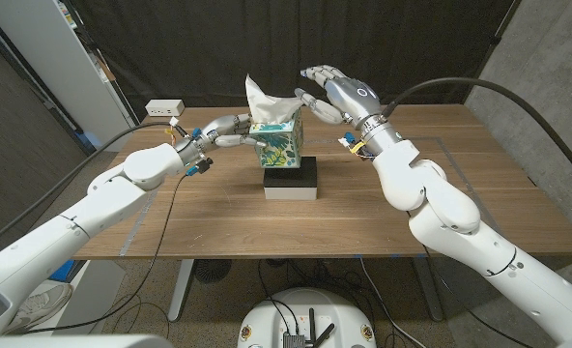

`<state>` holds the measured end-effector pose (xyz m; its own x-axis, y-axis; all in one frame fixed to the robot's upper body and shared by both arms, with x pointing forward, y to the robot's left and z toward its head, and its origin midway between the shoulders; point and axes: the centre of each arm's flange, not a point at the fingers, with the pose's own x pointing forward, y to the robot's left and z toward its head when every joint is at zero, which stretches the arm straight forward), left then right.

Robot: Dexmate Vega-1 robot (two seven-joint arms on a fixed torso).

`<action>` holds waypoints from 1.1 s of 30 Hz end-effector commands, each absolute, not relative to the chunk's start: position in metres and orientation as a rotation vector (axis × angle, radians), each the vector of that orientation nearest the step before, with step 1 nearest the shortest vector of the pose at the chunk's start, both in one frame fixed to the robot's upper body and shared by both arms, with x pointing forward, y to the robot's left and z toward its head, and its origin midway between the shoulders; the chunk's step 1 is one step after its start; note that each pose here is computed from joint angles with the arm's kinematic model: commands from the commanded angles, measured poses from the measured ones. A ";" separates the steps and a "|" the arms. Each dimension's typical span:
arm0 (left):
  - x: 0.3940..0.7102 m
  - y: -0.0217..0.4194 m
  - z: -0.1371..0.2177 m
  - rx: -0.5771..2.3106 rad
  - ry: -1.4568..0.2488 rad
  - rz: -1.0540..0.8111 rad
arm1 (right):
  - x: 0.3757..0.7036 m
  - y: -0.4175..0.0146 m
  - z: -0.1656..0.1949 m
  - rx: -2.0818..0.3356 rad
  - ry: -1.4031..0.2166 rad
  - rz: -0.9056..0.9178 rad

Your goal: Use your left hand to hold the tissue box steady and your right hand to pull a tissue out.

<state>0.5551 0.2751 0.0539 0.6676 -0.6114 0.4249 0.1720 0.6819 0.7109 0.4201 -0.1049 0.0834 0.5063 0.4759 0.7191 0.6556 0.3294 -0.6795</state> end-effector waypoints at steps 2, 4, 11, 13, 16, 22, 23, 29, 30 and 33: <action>0.560 0.276 0.054 0.687 -0.702 -0.485 | 0.426 -0.090 0.087 -1.351 -1.108 -0.098; 0.561 0.276 0.055 0.688 -0.701 -0.487 | 0.427 -0.088 0.088 -1.351 -1.110 -0.088; 0.563 0.275 0.057 0.689 -0.702 -0.484 | 0.429 -0.079 0.089 -1.376 -1.123 -0.057; 0.564 0.276 0.056 0.686 -0.700 -0.486 | 0.430 -0.076 0.089 -1.386 -1.123 -0.051; 0.566 0.276 0.056 0.683 -0.699 -0.486 | 0.431 -0.072 0.090 -1.398 -1.126 -0.041; 0.569 0.277 0.057 0.681 -0.694 -0.486 | 0.436 -0.065 0.092 -1.415 -1.137 -0.027; 0.569 0.277 0.057 0.681 -0.694 -0.487 | 0.437 -0.064 0.092 -1.417 -1.136 -0.023; 0.571 0.278 0.057 0.681 -0.691 -0.485 | 0.442 -0.058 0.094 -1.431 -1.128 -0.005; 0.571 0.278 0.058 0.681 -0.690 -0.485 | 0.443 -0.058 0.094 -1.433 -1.127 -0.004; 0.572 0.278 0.058 0.681 -0.692 -0.483 | 0.445 -0.055 0.094 -1.442 -1.127 -0.010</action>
<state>0.5688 0.2776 0.0565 0.6769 -0.6082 0.4147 0.1798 0.6829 0.7081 0.4375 -0.0652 0.0919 0.5176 0.5892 0.6204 0.6163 0.2463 -0.7480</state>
